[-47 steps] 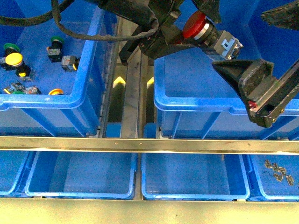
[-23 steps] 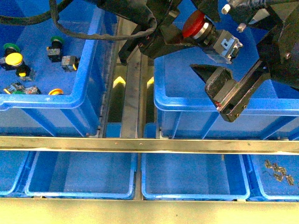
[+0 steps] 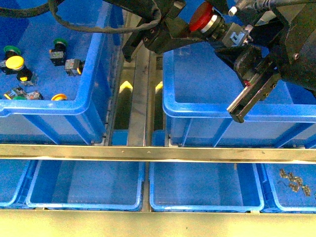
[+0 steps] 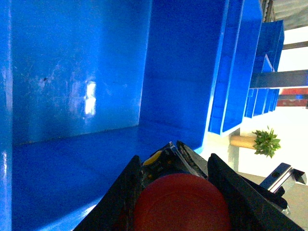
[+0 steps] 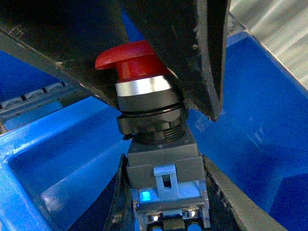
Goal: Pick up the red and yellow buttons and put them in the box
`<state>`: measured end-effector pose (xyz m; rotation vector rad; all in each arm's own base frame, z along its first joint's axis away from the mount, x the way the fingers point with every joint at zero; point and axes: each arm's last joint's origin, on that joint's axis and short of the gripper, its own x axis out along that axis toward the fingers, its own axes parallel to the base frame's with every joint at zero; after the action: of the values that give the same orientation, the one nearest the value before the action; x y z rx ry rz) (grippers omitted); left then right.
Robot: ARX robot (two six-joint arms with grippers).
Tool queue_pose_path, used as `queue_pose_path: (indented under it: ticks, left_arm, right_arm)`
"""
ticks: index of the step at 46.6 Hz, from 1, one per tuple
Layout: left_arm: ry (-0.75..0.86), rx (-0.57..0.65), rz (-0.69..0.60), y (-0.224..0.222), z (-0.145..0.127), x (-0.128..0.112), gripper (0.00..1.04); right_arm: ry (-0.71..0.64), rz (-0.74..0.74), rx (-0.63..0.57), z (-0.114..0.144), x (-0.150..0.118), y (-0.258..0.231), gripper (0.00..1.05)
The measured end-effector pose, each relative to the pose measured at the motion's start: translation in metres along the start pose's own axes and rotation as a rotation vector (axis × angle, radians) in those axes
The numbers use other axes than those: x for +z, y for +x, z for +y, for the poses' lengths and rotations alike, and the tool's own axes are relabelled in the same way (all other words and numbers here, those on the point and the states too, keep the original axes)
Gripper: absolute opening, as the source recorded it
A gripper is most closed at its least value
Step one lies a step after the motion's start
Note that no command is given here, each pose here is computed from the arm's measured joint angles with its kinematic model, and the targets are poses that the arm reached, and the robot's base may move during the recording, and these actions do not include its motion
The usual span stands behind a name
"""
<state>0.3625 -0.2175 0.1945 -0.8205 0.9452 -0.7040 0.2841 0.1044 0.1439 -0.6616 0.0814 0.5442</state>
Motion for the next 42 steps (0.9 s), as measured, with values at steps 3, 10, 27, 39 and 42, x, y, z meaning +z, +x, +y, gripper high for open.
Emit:
queue_pose_path:
  ticks: [3, 10, 27, 39, 42]
  left_arm:
    - [0.005, 0.001, -0.001, 0.000, 0.000, 0.000, 0.34]
    - [0.018, 0.005, -0.009, 0.000, 0.000, 0.001, 0.34]
    - [0.141, 0.043, -0.121, -0.013, -0.001, 0.008, 0.91]
    - [0.167, 0.087, -0.182, -0.031, 0.012, 0.015, 0.97]
    - [0.181, 0.101, -0.197, -0.039, 0.013, 0.015, 0.97]
  right_arm:
    - [-0.006, 0.000, 0.001, 0.000, 0.000, 0.000, 0.29]
    - [-0.014, 0.000, 0.003, 0.000, 0.000, 0.000, 0.28]
    - [0.014, 0.031, -0.026, -0.003, -0.006, -0.003, 0.27]
    - [0.022, 0.049, -0.027, -0.004, -0.011, -0.005, 0.27]
    - [0.023, 0.053, -0.029, -0.004, -0.012, -0.006, 0.27]
